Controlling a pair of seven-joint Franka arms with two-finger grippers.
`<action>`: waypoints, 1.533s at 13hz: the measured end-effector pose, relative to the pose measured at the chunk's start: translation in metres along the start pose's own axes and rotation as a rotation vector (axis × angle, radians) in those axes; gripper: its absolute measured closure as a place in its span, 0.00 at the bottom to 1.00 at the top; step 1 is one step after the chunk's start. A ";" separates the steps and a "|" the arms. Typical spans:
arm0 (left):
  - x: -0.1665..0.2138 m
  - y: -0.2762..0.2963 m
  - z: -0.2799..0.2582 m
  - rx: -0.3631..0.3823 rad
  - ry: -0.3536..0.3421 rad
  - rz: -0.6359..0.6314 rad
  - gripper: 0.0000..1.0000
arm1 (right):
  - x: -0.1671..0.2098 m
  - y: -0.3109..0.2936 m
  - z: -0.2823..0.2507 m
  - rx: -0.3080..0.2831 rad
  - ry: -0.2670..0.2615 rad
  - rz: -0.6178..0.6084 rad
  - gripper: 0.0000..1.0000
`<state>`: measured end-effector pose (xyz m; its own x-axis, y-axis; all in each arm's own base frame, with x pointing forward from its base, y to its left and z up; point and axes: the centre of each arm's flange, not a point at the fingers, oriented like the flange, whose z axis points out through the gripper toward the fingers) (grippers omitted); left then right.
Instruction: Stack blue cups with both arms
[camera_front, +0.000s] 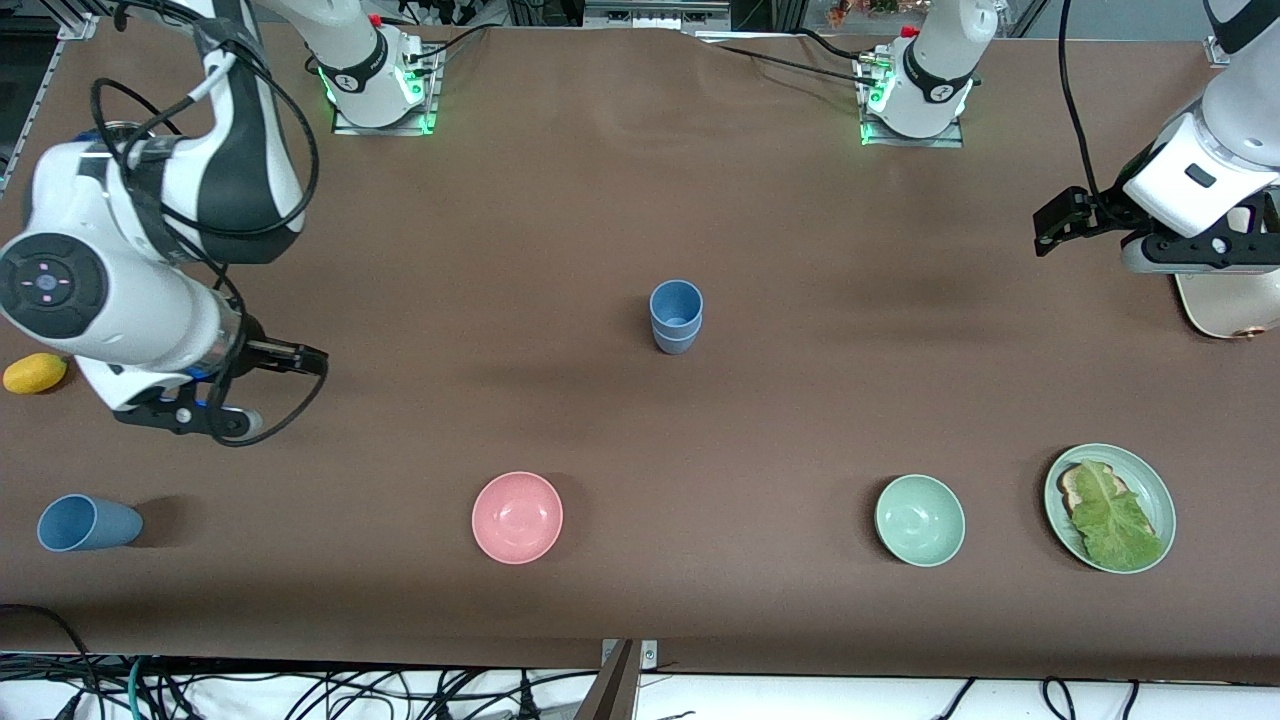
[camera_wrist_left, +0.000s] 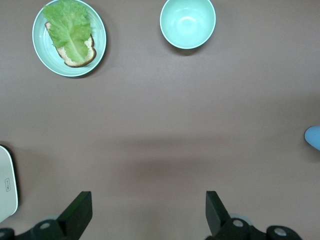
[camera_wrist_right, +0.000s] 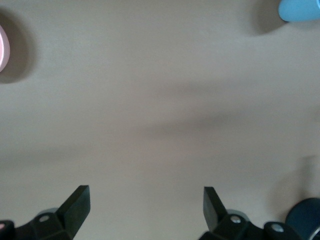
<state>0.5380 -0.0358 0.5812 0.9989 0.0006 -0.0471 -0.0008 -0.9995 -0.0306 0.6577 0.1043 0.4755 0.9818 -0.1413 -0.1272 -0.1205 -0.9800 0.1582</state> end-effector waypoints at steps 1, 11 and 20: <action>0.000 -0.006 0.000 0.000 -0.001 -0.010 0.00 | -0.003 0.004 -0.008 0.006 0.003 0.004 0.00; 0.001 -0.021 0.001 -0.002 -0.002 -0.034 0.00 | -0.016 0.076 -0.043 0.117 -0.013 0.020 0.00; 0.001 -0.020 0.001 -0.002 -0.002 -0.032 0.00 | -0.073 0.122 -0.043 0.183 0.069 -0.007 0.00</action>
<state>0.5389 -0.0161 0.5812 0.9983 0.0327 -0.0483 0.0312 -0.9990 -0.0305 0.5780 0.0013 0.5464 0.9897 -0.1306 -0.0594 -0.1322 -0.9909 -0.0239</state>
